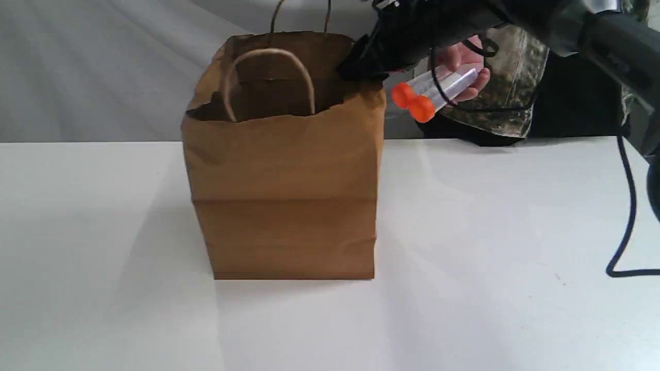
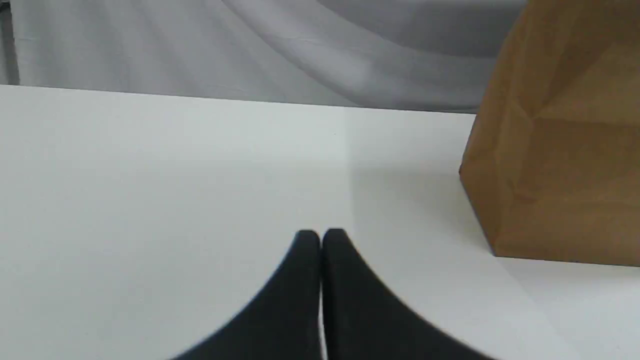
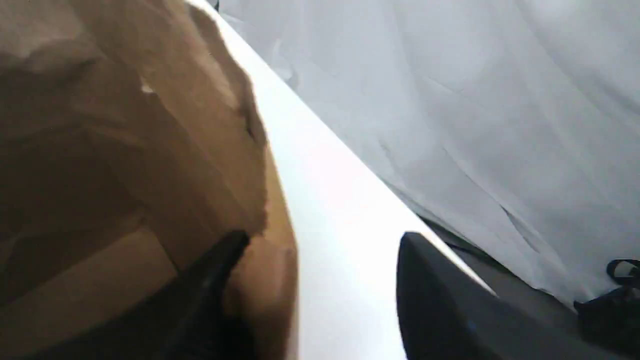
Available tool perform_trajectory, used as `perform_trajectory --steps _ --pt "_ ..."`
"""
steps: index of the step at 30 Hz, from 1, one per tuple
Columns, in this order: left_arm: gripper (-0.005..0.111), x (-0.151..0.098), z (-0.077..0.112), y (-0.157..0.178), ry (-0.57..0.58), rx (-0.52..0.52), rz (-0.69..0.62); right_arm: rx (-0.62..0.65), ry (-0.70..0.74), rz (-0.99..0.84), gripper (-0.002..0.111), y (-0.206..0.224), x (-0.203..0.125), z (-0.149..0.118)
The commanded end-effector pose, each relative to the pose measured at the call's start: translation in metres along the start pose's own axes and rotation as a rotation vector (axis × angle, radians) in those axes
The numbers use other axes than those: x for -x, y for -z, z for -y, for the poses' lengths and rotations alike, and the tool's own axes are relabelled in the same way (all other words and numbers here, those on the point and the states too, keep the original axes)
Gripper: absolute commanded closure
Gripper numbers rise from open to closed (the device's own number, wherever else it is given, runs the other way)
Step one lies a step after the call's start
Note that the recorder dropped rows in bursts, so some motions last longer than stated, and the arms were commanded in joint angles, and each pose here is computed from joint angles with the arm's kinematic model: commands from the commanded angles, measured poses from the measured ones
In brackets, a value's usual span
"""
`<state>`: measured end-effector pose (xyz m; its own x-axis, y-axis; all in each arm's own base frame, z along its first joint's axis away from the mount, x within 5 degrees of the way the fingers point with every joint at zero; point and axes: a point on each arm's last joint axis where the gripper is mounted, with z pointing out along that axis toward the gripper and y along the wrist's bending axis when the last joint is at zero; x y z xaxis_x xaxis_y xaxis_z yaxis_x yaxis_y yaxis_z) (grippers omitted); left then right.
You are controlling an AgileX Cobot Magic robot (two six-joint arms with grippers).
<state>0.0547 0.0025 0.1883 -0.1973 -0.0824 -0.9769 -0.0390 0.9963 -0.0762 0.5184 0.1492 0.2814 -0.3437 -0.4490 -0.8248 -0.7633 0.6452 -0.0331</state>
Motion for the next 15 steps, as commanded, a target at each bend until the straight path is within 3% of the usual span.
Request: perform_trajectory --steps 1,6,9,12,15 --pt "0.107 -0.0006 -0.0001 -0.0001 0.001 0.001 0.007 0.071 0.002 0.025 0.062 0.0067 0.0003 0.0006" --pt "0.107 -0.0006 -0.0001 -0.0001 0.001 0.001 0.007 0.154 0.029 -0.002 0.048 0.0037 -0.0053 -0.0058" --pt "0.107 -0.0006 -0.0001 -0.0001 0.001 0.001 0.007 0.147 0.013 0.025 0.049 0.0027 -0.0035 -0.0050" --pt "0.107 -0.0006 -0.0001 -0.0001 0.001 0.001 0.007 0.117 0.007 0.050 0.058 0.0024 -0.0011 -0.0023" --pt "0.107 -0.0006 -0.0001 -0.0001 0.001 0.001 0.007 0.084 -0.010 0.074 0.081 0.0022 0.0012 0.0007"
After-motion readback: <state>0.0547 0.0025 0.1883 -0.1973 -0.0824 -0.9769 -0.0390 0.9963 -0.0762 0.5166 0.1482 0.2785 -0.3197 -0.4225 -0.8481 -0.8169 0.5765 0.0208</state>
